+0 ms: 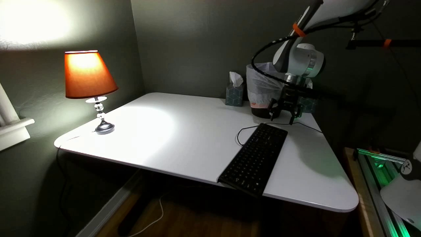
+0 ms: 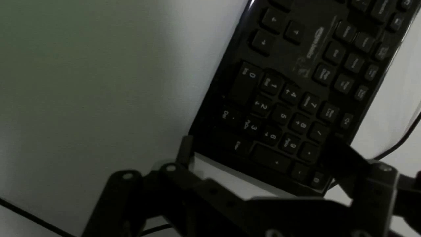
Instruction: Press a key once on the keyboard
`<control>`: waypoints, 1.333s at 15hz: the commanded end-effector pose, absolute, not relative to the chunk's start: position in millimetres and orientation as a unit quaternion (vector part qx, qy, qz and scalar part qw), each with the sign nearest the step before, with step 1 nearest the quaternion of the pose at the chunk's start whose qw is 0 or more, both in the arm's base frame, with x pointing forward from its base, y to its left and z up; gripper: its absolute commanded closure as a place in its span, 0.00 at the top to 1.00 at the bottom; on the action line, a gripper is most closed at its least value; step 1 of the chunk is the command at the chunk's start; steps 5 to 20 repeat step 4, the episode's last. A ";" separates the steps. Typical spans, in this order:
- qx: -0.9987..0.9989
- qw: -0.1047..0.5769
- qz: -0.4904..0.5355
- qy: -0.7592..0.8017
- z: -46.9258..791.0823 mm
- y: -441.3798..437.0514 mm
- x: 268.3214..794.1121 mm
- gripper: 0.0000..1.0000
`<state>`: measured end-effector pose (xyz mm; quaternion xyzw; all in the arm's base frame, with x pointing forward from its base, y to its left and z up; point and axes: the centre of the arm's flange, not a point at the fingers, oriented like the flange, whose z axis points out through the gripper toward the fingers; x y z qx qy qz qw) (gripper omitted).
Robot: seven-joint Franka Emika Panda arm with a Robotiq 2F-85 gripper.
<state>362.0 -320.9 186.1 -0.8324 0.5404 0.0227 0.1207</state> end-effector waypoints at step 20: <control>-0.834 0.119 0.023 0.538 186.5 -320.4 363.2 1.00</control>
